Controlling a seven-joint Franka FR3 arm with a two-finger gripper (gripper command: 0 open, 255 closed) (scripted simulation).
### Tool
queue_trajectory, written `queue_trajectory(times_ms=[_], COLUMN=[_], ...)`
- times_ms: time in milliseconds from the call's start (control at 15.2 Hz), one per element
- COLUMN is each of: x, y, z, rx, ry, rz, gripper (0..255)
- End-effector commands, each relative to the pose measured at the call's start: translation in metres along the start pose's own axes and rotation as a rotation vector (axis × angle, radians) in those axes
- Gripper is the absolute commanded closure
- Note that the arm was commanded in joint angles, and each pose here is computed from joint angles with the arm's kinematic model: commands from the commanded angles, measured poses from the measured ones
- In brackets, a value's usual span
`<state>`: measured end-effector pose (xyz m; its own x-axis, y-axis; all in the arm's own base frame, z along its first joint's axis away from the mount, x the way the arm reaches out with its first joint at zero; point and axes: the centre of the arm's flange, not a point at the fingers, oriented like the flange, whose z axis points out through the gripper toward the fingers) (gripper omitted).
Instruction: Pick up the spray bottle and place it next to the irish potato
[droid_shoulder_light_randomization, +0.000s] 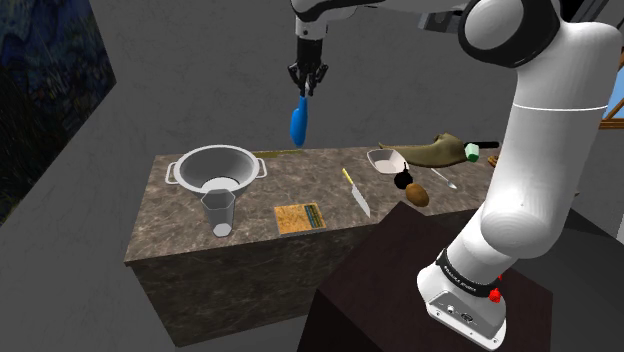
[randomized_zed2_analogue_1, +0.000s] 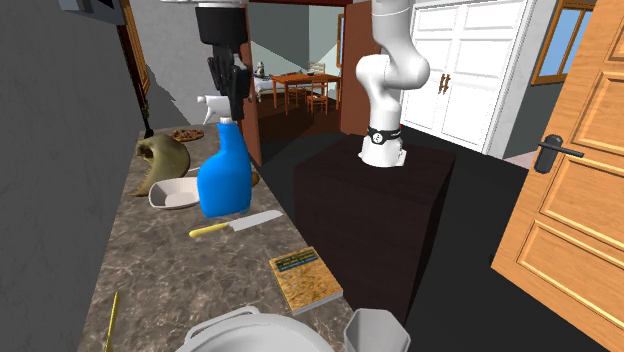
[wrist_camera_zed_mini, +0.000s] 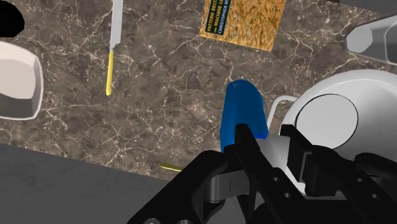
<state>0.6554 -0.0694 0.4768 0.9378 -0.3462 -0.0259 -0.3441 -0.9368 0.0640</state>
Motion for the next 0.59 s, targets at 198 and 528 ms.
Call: queue_trajectory(times_ms=[198, 528], x=[0.001, -0.008], y=[0.002, 0.040], z=[-0.026, -0.032], rx=[0.000, 0.000], ry=[0.000, 0.000], rz=[0.000, 0.000], gripper=[255, 255])
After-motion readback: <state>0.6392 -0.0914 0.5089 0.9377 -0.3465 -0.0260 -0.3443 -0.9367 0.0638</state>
